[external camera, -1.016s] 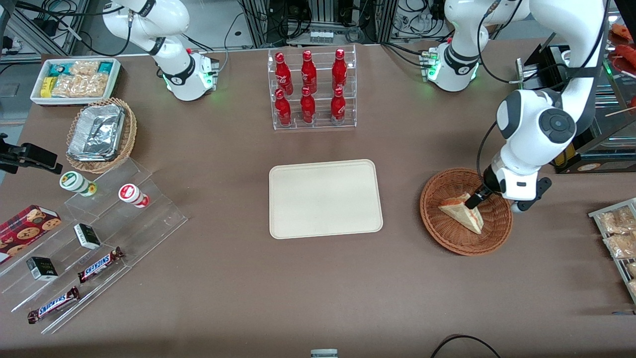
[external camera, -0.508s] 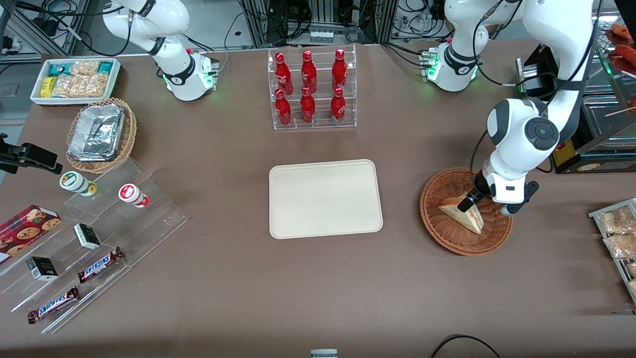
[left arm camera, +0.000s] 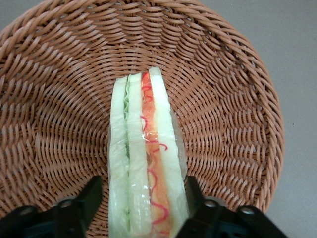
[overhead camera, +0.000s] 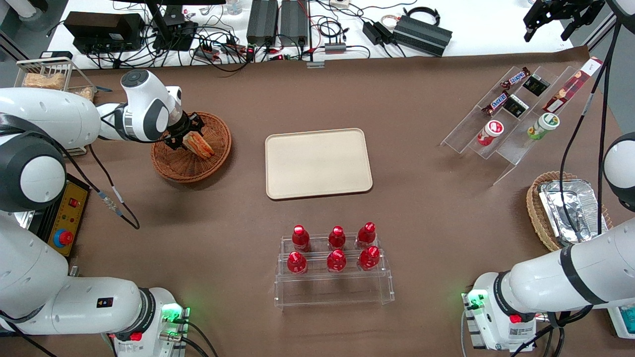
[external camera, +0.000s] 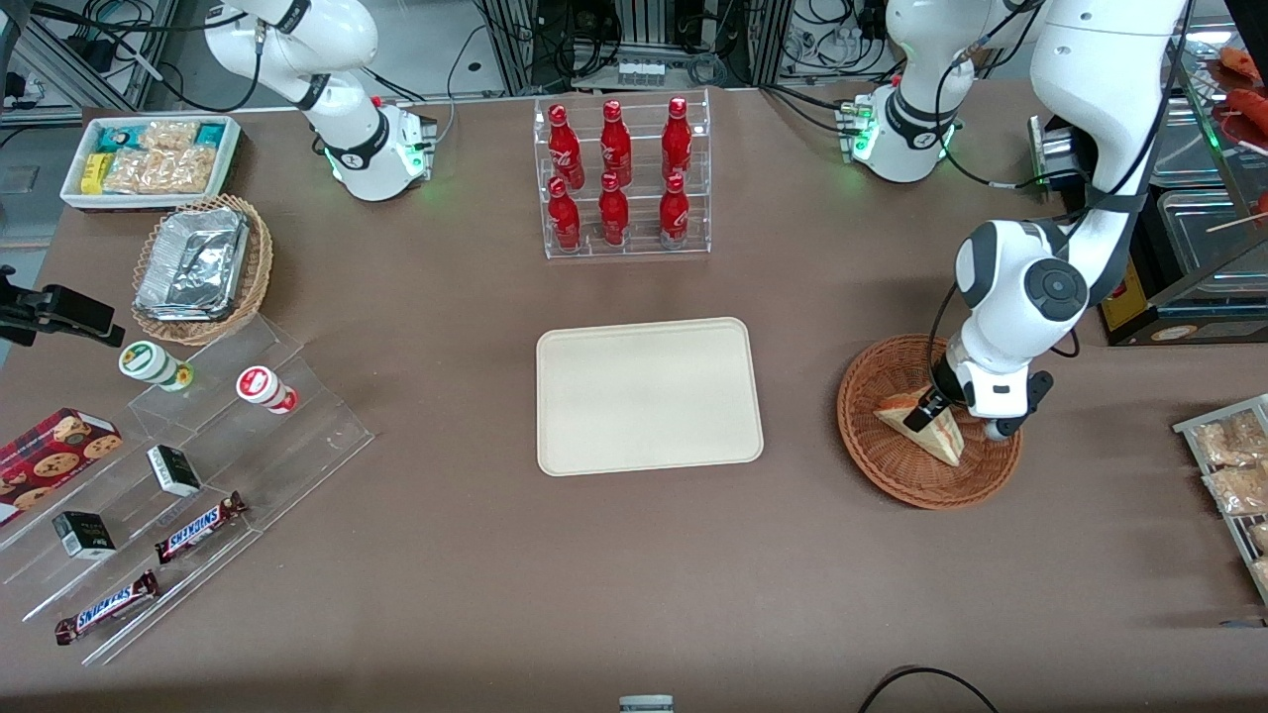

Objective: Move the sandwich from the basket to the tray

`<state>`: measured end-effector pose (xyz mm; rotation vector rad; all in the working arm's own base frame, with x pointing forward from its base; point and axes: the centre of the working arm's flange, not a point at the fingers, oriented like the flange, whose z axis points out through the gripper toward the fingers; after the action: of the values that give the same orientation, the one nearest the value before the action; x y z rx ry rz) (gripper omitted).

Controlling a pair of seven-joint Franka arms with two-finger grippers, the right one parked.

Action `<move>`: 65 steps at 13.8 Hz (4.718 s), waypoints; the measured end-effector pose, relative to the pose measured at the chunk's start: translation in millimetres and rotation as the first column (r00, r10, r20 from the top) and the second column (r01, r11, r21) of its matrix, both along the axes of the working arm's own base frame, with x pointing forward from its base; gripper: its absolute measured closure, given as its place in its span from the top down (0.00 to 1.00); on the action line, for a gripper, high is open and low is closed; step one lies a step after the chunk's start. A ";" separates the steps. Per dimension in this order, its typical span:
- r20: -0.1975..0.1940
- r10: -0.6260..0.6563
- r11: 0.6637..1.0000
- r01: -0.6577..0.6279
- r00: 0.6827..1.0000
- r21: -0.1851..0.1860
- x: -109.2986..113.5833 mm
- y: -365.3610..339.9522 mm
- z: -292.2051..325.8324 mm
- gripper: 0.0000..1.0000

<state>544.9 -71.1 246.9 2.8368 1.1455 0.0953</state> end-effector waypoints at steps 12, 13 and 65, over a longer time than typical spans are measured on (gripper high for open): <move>-0.040 -0.308 0.946 0.311 0.951 0.092 35.8 -146.0 153.4 0.18; -0.039 -0.352 0.931 0.354 0.935 0.091 27.7 -173.1 154.1 0.18; -0.132 -0.751 0.652 0.758 0.647 0.003 7.1 11.2 362.3 1.00</move>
<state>552.0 -59.9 609.2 3.1361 -0.1399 -0.1035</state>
